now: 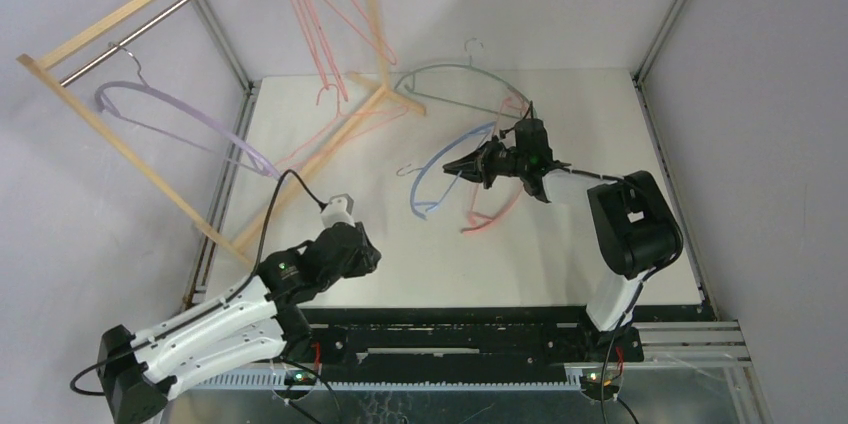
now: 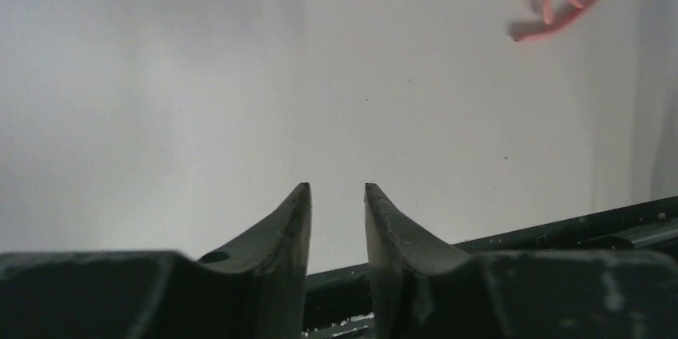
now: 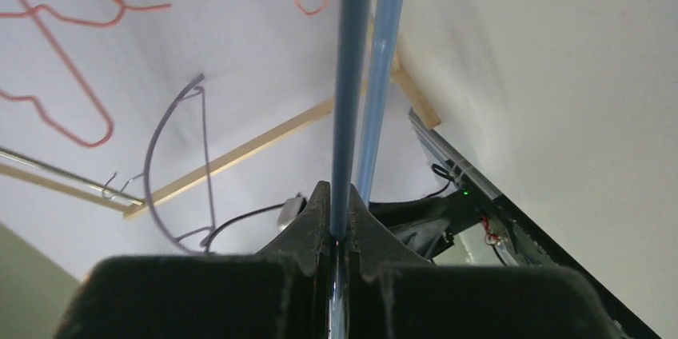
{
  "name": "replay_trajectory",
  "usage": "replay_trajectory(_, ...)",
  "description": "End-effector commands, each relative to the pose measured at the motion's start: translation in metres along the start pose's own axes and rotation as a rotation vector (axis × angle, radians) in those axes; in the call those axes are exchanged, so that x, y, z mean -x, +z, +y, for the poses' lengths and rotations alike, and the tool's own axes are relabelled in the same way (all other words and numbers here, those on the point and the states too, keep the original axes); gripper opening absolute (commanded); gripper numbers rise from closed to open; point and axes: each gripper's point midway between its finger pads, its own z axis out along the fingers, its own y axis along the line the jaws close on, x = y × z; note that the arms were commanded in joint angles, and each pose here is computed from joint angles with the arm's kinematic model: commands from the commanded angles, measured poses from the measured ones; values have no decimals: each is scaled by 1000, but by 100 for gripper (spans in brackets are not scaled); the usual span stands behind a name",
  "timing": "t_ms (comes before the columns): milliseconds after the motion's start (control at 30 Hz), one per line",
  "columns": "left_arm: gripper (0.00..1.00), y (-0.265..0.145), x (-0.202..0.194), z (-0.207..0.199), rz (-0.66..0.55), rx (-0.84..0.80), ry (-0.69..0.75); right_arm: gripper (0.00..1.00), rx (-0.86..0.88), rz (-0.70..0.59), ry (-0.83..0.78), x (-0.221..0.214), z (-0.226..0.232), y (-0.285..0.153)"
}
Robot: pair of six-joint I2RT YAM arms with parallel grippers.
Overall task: Organize the hangers
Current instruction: Pick up the hanger at the center of the board.
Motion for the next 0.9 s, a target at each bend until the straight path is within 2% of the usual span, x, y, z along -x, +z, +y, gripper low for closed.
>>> replay_trajectory(0,40,9,13,-27,-48,-161,-110,0,183,99,-75,-23,55,-14)
replay_trajectory(133,55,20,17,-48,-6,-249,-61,0,217,137,-41,-28,63,-21)
replay_trajectory(267,56,33,10,-75,94,-310,35,0,198,136,-30,-27,60,-30)
replay_trajectory(433,55,47,-2,-87,185,-322,98,0,237,128,6,-22,63,-46)
replay_trajectory(867,62,61,-10,-92,149,-409,101,0,394,139,82,-20,97,-91)
